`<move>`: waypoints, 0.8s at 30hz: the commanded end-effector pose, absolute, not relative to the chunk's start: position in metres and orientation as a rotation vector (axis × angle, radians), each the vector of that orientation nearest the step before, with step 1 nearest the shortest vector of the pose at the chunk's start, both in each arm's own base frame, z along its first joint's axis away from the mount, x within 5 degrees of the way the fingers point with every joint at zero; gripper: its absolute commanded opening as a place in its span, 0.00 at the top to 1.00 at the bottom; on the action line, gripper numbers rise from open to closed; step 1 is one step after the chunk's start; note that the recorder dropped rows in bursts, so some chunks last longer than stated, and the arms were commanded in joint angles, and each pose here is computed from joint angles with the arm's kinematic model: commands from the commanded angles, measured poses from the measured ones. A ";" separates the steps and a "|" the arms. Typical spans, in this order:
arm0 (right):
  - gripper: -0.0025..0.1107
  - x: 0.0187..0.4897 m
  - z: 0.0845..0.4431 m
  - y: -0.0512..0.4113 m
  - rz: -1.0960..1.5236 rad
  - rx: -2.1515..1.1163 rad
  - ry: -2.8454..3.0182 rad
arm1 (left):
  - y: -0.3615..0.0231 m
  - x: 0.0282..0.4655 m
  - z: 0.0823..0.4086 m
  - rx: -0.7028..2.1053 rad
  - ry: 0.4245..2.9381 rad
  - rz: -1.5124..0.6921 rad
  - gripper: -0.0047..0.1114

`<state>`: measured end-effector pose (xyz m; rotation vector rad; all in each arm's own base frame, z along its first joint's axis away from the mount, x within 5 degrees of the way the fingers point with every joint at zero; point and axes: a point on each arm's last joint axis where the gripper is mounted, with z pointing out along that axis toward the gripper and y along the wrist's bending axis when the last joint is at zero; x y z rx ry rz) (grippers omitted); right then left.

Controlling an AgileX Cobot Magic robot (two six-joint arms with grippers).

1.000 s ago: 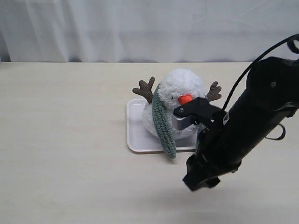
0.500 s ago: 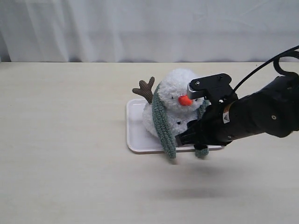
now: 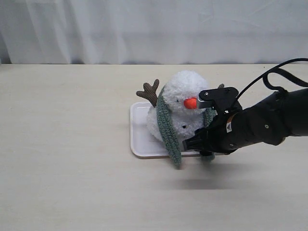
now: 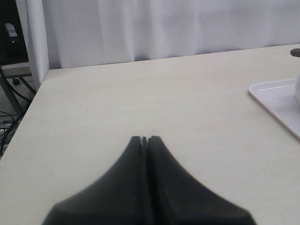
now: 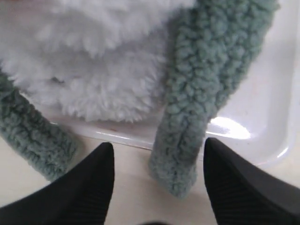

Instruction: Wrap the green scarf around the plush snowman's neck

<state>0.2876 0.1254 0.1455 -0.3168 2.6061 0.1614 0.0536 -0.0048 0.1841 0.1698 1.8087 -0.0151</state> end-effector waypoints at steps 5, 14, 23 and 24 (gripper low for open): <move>0.76 0.290 0.136 0.125 0.162 -0.315 2.611 | -0.005 0.054 0.184 0.171 1.799 -0.015 0.96; 0.94 0.289 0.136 0.126 0.163 -0.319 2.617 | -0.005 0.054 0.184 0.171 1.799 -0.015 0.96; 0.94 0.284 0.150 0.124 0.166 -0.283 2.627 | -0.005 0.054 0.184 0.169 1.797 -0.019 0.96; 0.94 0.283 0.153 0.124 0.178 -0.263 2.625 | -0.005 0.054 0.184 0.169 1.797 -0.019 0.96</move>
